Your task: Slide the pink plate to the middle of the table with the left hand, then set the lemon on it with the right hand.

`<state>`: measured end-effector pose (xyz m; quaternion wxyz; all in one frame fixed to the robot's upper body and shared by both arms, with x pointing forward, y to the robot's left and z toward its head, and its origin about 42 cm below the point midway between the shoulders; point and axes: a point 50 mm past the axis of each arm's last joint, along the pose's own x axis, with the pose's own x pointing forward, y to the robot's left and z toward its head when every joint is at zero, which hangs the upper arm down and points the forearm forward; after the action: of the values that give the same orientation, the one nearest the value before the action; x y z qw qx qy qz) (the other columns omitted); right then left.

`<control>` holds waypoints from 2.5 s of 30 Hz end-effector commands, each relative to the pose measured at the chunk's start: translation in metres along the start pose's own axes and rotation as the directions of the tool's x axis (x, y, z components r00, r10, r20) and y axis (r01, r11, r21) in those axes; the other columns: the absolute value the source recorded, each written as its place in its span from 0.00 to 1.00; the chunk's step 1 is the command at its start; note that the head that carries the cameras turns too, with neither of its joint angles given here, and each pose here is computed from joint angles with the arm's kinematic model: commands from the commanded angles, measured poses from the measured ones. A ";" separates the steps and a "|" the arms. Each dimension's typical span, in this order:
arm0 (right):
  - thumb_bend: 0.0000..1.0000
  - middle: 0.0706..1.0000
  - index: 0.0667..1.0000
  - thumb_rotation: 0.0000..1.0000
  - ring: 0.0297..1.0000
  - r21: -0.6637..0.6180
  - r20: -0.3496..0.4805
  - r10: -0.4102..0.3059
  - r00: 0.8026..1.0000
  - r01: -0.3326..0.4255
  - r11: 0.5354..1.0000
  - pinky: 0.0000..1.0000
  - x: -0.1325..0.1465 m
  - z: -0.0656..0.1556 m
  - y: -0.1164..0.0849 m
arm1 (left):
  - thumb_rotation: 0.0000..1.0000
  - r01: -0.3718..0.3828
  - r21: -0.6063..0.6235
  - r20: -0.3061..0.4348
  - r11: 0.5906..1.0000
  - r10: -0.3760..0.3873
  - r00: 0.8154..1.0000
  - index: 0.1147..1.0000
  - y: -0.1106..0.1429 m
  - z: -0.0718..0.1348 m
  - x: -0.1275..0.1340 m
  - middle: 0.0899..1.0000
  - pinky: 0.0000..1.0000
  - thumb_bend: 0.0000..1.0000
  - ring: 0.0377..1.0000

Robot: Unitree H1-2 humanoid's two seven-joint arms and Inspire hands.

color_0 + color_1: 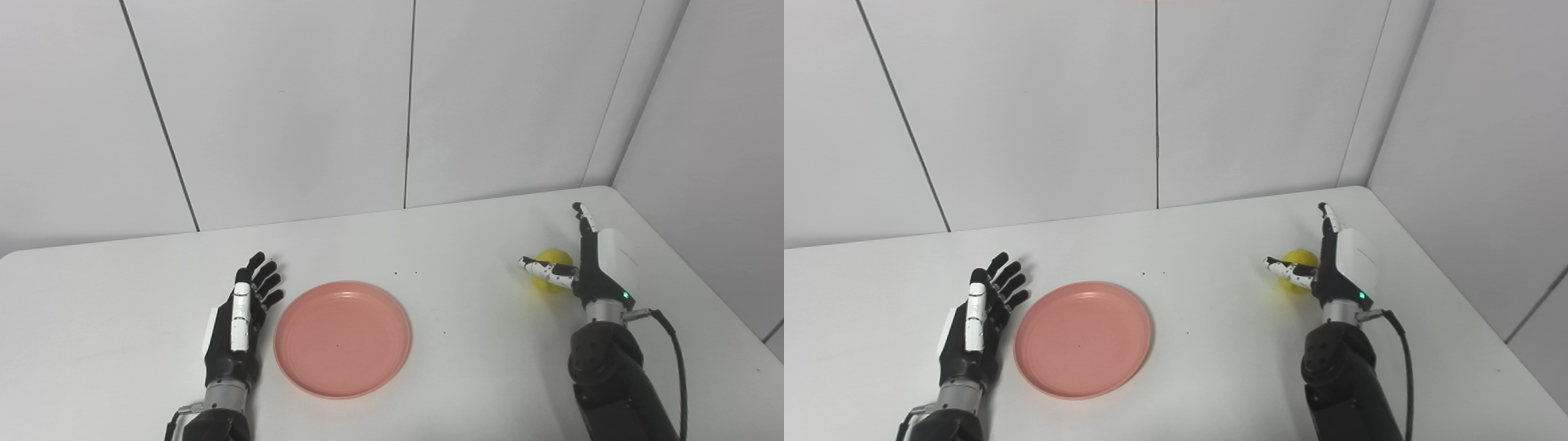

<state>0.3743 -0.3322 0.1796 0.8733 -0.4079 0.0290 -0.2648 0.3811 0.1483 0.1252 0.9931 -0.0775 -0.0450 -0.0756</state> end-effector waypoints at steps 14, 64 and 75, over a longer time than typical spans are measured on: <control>0.88 0.79 0.81 0.19 0.70 0.037 0.018 0.047 0.999 -0.048 0.998 0.54 0.010 0.019 -0.003 | 1.00 -0.004 0.017 -0.019 1.000 0.005 1.000 0.86 0.011 -0.007 -0.008 0.87 0.85 0.58 0.88; 0.51 0.42 0.47 0.00 0.40 0.316 0.358 -0.164 0.919 0.046 0.948 0.14 -0.042 0.095 -0.002 | 1.00 0.051 -0.015 -0.037 0.999 -0.052 0.998 0.90 -0.004 -0.003 -0.012 0.91 0.89 0.65 0.92; 0.51 0.40 0.48 0.00 0.43 0.355 0.497 -0.073 0.864 -0.126 0.926 0.20 -0.063 0.142 0.016 | 1.00 0.060 0.003 -0.036 0.998 -0.060 0.998 0.90 -0.013 -0.004 -0.012 0.91 0.89 0.60 0.91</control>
<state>0.3634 -0.2052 0.2252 0.9242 -0.3017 -0.1791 -0.1507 0.3716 0.1430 0.1265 0.9915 -0.0688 -0.0388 -0.1035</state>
